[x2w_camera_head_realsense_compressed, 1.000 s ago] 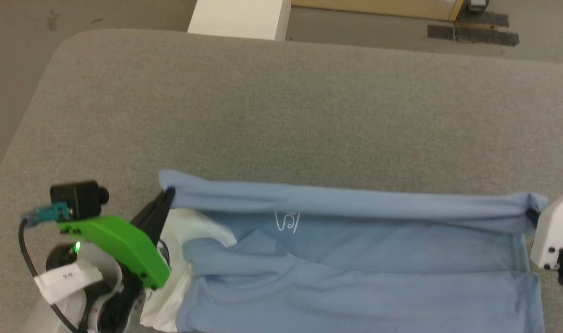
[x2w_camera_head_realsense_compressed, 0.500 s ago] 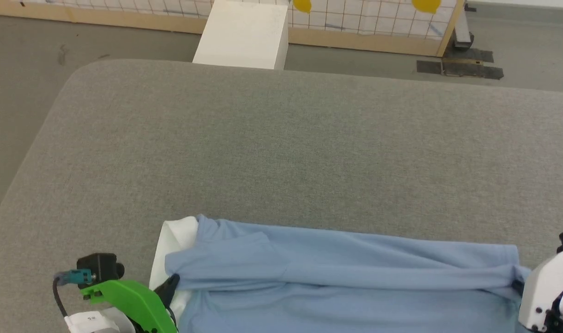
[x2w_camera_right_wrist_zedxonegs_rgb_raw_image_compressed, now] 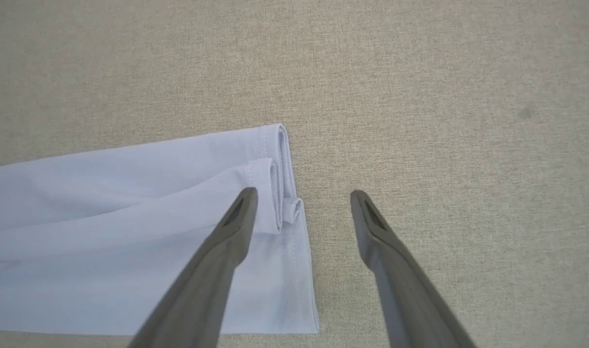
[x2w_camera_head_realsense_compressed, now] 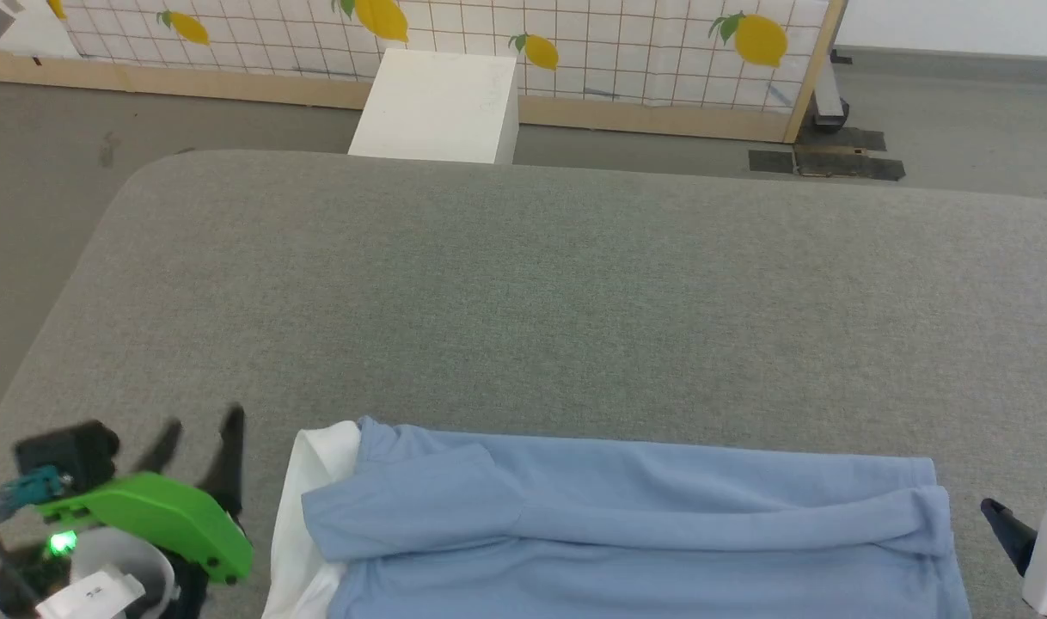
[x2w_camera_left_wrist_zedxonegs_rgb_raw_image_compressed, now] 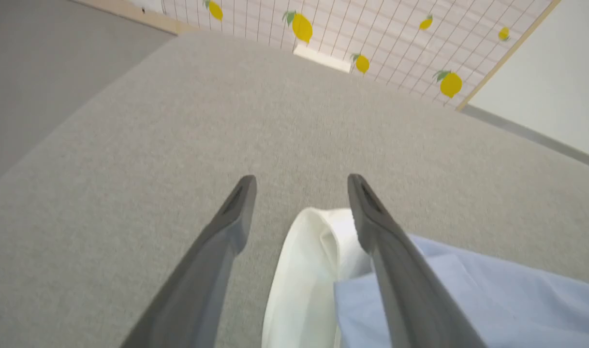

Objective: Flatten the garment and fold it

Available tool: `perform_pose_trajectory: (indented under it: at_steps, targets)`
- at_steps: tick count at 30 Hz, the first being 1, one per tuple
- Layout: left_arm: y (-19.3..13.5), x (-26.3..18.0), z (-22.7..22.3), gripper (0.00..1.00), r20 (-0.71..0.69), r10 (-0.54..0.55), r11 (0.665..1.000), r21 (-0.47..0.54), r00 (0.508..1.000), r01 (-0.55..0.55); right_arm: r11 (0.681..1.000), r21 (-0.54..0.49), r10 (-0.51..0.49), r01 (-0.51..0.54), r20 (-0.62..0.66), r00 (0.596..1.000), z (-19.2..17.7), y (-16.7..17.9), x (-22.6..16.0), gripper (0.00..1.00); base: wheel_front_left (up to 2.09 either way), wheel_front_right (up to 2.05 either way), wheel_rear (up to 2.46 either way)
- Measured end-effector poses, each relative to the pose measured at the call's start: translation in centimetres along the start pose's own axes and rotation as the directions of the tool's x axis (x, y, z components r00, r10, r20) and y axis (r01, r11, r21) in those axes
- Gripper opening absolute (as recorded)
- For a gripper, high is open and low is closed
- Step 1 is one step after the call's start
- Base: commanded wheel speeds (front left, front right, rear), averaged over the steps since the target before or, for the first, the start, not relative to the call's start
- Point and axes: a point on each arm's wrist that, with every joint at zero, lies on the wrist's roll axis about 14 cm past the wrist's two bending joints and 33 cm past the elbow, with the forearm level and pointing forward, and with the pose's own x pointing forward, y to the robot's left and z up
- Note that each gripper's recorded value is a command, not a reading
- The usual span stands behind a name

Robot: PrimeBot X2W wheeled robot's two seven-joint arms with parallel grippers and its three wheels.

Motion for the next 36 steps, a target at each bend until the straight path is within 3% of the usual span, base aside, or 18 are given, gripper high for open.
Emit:
perform_pose_trajectory:
  at_steps: [4, 8, 13, 18, 19, 20, 21, 27, 30, 36]
  targets:
    - [-1.4, 0.4, 4.6, 1.0, 0.25, -0.08, 0.992, 0.11, 0.965, 0.054, 1.0, -0.015, -0.012, 0.011, -0.051, 0.999, -1.1, -0.1, 0.7, 1.0, 0.0, 0.0, 0.0]
    - [-1.3, 0.5, 6.9, 1.0, 0.432, -0.097, 0.983, 0.18, 0.897, 0.02, 1.0, -0.022, -0.003, 0.0, -0.129, 0.992, -2.9, 0.7, 2.3, 1.0, 0.0, 0.0, 0.0]
    - [-1.4, 1.2, 6.3, 1.0, 0.458, -0.11, 0.969, 0.247, 0.882, -0.007, 0.999, -0.05, -0.001, -0.01, -0.2, 0.98, -4.5, 1.4, 4.3, 1.0, 0.0, 0.0, 0.0]
    - [-1.7, 1.7, 6.4, 1.0, 0.484, -0.097, 0.969, 0.246, 0.87, -0.028, 0.996, -0.087, 0.004, -0.029, -0.275, 0.961, -6.0, 2.0, 5.8, 1.0, 0.0, 0.0, 0.0]
    - [-1.6, 1.8, 6.3, 1.0, 0.484, -0.091, 0.97, 0.241, 0.87, -0.033, 0.996, -0.09, 0.001, -0.028, -0.287, 0.958, -6.0, 1.9, 6.0, 0.94, 0.0, 0.0, 0.0]
    - [-1.5, 1.8, 6.3, 1.0, 0.485, -0.088, 0.97, 0.239, 0.87, -0.036, 0.996, -0.089, 0.004, -0.03, -0.288, 0.958, -6.0, 1.9, 6.1, 0.22, 0.0, 0.0, 0.0]
    - [-1.5, 1.8, 6.2, 1.0, 0.487, -0.083, 0.971, 0.236, 0.869, -0.039, 0.996, -0.084, 0.006, -0.031, -0.283, 0.959, -5.7, 1.9, 6.3, 0.0, 0.0, 0.0, 0.0]
    - [-1.0, 1.9, 5.6, 1.0, 0.476, -0.079, 0.97, 0.239, 0.876, -0.042, 0.999, -0.049, -0.03, 0.018, -0.258, 0.966, -4.3, -0.4, 6.2, 0.0, 0.0, 0.0, 0.0]
    - [-0.7, 2.1, 5.2, 1.0, 0.464, -0.075, 0.971, 0.237, 0.882, -0.042, 0.993, -0.036, -0.117, 0.111, -0.247, 0.962, -3.4, -4.0, 5.7, 0.0, 0.0, 0.0, 0.0]
    - [-0.8, 2.3, 4.6, 1.0, 0.448, -0.078, 0.972, 0.232, 0.89, -0.031, 0.951, 0.016, -0.296, 0.31, -0.25, 0.922, -2.8, -10.6, 4.1, 0.0, 0.0, 0.0, 0.0]
